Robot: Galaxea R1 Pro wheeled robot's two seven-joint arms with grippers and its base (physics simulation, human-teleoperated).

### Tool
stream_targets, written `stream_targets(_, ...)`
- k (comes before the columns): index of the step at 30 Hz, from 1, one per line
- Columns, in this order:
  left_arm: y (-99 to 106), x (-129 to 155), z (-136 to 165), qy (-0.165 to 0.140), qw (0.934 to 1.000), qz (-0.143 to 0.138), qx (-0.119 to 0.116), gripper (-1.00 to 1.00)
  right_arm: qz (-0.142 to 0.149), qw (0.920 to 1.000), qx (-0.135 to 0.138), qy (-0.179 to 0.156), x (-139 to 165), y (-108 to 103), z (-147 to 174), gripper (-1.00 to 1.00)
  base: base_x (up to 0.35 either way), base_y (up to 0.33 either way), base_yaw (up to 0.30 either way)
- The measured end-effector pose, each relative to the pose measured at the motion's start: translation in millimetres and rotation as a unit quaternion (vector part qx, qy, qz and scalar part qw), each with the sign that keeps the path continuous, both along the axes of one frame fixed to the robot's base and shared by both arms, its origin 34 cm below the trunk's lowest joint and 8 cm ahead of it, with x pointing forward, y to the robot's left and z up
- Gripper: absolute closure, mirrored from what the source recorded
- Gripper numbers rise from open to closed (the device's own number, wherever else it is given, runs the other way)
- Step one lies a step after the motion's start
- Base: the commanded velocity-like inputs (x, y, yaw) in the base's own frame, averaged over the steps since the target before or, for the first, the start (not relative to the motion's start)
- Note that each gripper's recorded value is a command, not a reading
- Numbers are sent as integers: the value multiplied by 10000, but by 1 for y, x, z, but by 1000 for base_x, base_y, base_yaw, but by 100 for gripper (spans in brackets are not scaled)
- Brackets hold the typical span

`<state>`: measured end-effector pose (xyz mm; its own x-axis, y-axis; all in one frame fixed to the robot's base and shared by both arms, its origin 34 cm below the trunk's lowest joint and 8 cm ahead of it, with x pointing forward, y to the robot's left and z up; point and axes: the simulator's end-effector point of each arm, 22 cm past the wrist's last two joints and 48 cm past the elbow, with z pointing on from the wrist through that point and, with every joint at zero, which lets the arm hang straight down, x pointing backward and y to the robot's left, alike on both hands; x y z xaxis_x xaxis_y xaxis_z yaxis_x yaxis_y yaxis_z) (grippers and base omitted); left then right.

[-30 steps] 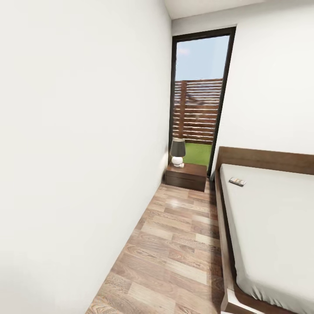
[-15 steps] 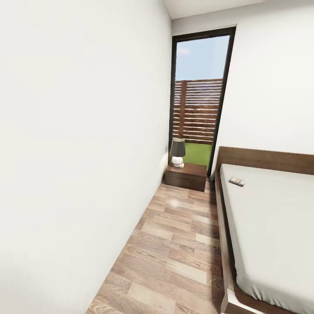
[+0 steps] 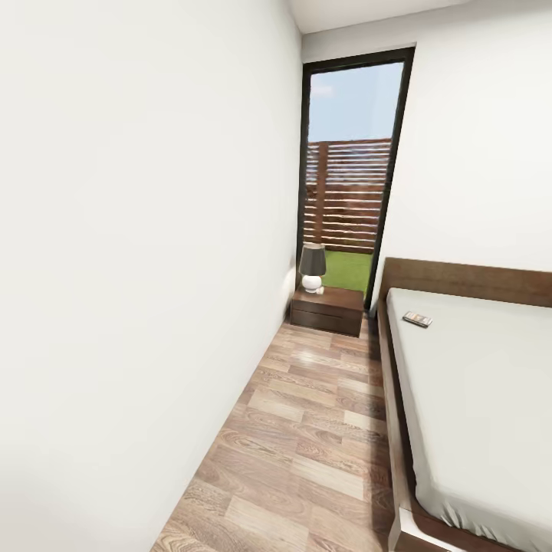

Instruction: In the bedroom, move the book from the bed onto either nightstand, and place the two sandals side by side next to the bed.

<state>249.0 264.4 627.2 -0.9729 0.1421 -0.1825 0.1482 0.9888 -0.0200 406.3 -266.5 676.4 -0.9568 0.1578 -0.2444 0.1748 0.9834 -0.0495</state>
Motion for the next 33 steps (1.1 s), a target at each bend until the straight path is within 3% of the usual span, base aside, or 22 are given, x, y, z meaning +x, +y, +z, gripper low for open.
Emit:
stream_targets(13, 0, -1, 0, -145, 9999, 6, 21, -100, -7, 10000, -27, 21, -8, -2, -4, -100, 73, 26, 0)
stream_targets(33, 0, 0, 1, -167, 9999, -14, 25, -100, -31, 10000, -42, -4, -9, -1, -4, -100, 317, 71, 0)
